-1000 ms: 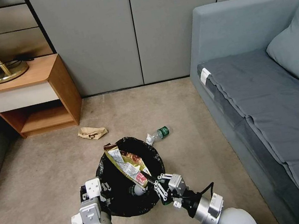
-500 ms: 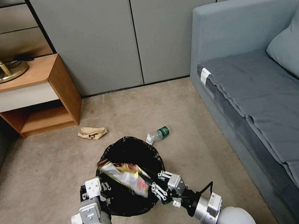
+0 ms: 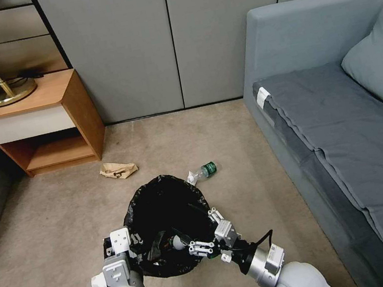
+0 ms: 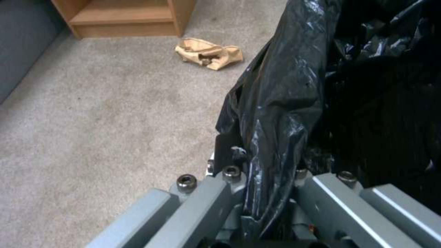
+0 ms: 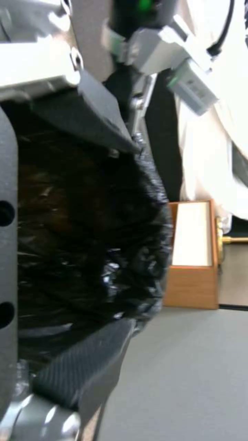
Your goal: Pick up the trash bin, then pick up the garbage from the floor and place it into the trash bin.
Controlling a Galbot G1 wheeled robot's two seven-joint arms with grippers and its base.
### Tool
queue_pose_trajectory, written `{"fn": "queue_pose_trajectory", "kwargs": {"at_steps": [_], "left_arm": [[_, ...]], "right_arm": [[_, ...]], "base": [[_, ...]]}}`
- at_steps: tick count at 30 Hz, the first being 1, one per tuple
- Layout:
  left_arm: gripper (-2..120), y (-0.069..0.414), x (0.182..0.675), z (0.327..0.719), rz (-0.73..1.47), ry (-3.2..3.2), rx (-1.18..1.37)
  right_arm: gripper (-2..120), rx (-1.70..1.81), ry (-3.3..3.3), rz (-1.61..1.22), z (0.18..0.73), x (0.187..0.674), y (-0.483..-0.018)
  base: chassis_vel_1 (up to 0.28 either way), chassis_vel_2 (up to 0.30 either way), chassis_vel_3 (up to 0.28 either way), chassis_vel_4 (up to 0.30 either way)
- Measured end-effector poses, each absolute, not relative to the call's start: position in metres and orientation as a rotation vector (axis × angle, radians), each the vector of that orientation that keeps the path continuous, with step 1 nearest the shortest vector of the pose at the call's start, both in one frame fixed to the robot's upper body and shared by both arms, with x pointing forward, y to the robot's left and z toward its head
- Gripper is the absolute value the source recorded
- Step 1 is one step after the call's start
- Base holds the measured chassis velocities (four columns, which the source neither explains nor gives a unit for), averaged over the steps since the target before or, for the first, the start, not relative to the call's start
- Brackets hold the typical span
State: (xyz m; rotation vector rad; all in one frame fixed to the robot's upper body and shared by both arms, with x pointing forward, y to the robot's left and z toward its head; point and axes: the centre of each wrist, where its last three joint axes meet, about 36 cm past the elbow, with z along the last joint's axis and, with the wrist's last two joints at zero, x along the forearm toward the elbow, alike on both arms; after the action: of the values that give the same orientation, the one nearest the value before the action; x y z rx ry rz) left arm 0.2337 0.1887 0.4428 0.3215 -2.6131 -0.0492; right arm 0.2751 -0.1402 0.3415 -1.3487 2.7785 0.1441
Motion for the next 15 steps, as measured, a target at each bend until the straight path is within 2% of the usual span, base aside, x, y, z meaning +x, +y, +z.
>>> {"fn": "queue_pose_trajectory", "kwargs": {"at_steps": [3,15], "left_arm": [[1,0.189,0.234,0.441,-0.051,-2.610,0.321],[1,0.190,0.234,0.439,-0.063,-2.607,0.322]], "right_arm": [[100,-1.317,2.728,0.126,0.357,0.277,-0.140],[100,-0.980,2.581,0.136,0.440,0.278,-0.138]], "base": [[0.000,0.000,0.000,0.000],[0.000,0.000,0.000,0.000]]}}
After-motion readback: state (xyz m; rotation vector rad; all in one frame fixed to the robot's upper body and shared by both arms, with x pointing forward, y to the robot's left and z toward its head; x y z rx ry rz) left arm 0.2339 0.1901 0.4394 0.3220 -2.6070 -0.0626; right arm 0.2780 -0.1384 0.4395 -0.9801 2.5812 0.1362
